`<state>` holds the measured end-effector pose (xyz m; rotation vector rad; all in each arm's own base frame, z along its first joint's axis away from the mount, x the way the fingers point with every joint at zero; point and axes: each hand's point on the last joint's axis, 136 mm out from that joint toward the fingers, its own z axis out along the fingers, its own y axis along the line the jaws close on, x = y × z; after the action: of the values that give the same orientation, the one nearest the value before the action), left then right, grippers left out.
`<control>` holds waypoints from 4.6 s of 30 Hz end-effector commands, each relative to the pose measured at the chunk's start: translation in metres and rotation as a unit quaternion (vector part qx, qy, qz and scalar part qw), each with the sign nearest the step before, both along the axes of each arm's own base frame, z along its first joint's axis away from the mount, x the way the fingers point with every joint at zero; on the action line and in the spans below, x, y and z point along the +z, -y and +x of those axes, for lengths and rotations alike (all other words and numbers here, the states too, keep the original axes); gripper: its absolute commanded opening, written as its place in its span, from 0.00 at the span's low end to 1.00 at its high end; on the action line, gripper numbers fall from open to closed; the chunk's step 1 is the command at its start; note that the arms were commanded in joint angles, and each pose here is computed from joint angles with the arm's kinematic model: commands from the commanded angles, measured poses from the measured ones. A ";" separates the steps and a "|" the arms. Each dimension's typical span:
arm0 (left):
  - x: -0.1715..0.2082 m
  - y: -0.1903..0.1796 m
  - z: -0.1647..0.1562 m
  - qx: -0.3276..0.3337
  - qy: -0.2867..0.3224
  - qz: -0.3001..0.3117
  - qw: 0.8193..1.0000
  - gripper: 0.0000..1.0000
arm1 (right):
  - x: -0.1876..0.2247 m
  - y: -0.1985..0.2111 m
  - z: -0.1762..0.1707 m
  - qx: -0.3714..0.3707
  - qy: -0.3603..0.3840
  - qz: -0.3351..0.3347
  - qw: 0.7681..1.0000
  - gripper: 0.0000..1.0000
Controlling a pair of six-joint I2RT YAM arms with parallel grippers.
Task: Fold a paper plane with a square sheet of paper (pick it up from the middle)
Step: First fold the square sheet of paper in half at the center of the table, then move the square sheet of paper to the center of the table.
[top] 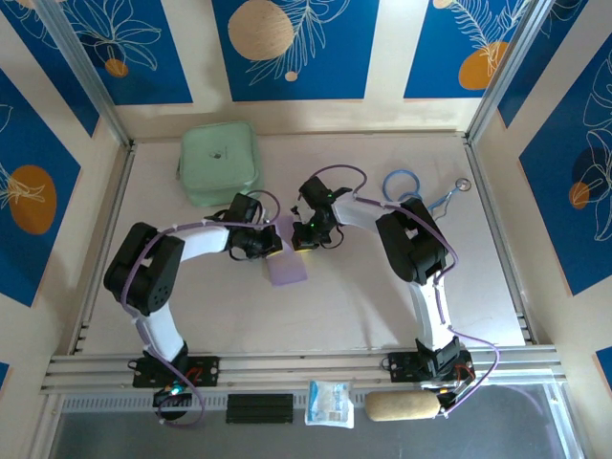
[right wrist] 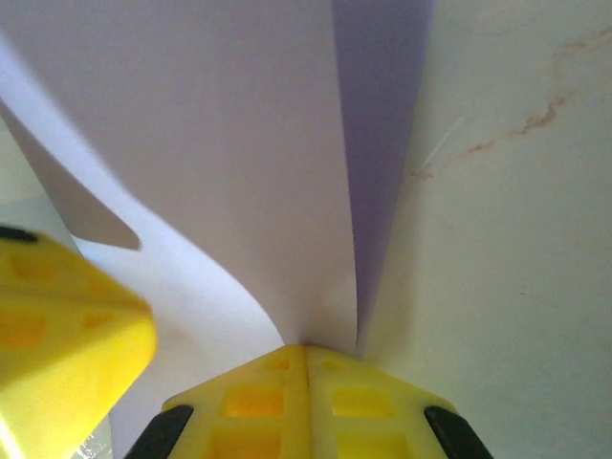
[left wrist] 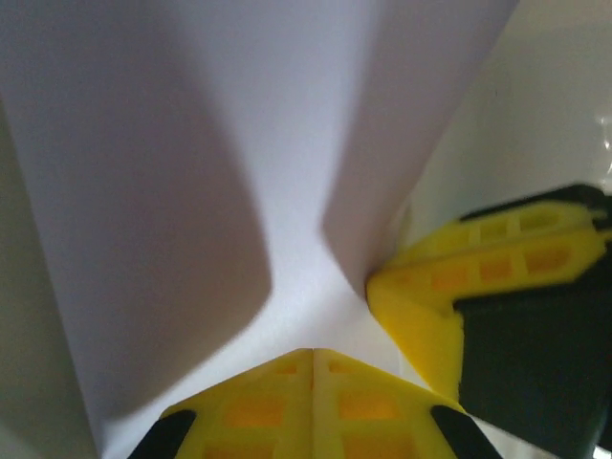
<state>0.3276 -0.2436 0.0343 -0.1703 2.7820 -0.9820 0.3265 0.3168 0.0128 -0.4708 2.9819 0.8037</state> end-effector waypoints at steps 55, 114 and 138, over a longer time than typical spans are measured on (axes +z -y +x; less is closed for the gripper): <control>-0.004 -0.077 0.034 0.089 0.040 -0.049 0.994 0.05 | -0.082 0.084 -0.039 -0.015 -0.087 -0.196 0.977 0.01; -0.017 -0.048 0.060 0.118 0.012 -0.063 0.991 0.06 | -0.059 0.079 -0.023 0.068 -0.061 -0.202 0.975 0.02; 0.026 -0.013 0.047 0.049 0.031 -0.106 0.993 0.08 | -0.038 0.065 0.003 0.114 -0.031 -0.173 0.978 0.00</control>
<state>0.3734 -0.2073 0.0520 -0.3384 2.6049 -1.1259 0.3373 0.2927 0.0153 -0.7704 3.0493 0.5297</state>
